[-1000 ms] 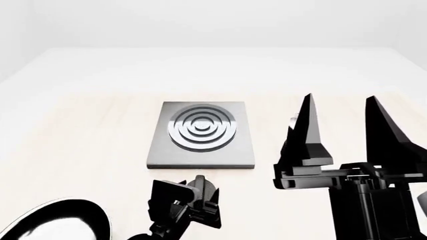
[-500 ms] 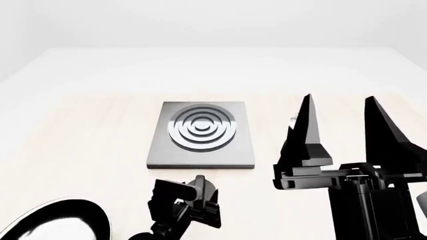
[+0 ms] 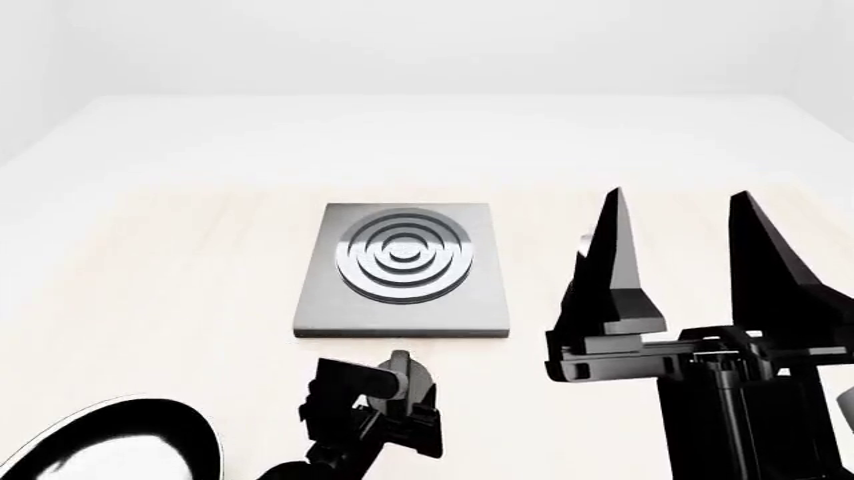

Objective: Turn on the stove and put the moka pot on it.

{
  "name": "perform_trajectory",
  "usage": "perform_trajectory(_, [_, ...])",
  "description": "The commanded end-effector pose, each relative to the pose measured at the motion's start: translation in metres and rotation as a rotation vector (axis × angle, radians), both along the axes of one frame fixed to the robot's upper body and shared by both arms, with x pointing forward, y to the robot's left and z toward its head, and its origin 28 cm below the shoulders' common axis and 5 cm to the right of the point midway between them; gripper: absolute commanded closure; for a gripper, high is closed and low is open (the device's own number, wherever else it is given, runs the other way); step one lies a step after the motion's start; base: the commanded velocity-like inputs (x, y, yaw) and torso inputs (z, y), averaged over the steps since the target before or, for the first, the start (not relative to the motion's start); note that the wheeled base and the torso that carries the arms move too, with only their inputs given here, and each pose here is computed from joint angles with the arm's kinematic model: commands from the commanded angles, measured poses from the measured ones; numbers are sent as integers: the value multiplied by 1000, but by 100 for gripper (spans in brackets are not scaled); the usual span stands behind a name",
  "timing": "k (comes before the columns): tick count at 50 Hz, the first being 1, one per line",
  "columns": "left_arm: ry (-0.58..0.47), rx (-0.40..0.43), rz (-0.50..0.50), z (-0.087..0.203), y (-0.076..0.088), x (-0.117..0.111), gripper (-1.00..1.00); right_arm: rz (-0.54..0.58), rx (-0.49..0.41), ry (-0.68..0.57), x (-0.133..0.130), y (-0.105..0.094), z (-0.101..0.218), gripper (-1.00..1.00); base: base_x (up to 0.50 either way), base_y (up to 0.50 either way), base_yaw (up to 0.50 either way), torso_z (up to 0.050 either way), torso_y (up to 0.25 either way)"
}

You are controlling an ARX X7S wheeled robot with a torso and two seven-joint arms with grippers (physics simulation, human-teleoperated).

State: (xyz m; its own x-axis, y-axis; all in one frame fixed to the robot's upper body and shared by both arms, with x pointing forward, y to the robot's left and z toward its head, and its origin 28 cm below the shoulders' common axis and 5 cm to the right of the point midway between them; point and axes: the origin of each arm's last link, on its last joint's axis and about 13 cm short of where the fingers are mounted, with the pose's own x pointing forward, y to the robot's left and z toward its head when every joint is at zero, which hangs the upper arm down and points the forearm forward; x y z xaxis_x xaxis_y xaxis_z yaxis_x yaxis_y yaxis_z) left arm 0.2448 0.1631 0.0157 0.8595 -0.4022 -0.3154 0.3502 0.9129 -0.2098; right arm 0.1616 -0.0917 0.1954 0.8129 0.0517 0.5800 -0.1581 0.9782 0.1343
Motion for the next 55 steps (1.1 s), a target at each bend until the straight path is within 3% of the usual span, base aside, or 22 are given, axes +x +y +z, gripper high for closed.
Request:
perform_trajectory(1, [23, 2, -7, -2, -2, 0, -100, 3, 0, -3, -1, 0, 0, -100, 0, 0, 0, 0, 0])
perform_trajectory(55, [68, -12, -69, -13, -11, 4, -100, 9, -1, -2, -2, 0, -1, -100, 0, 0, 0, 0, 0])
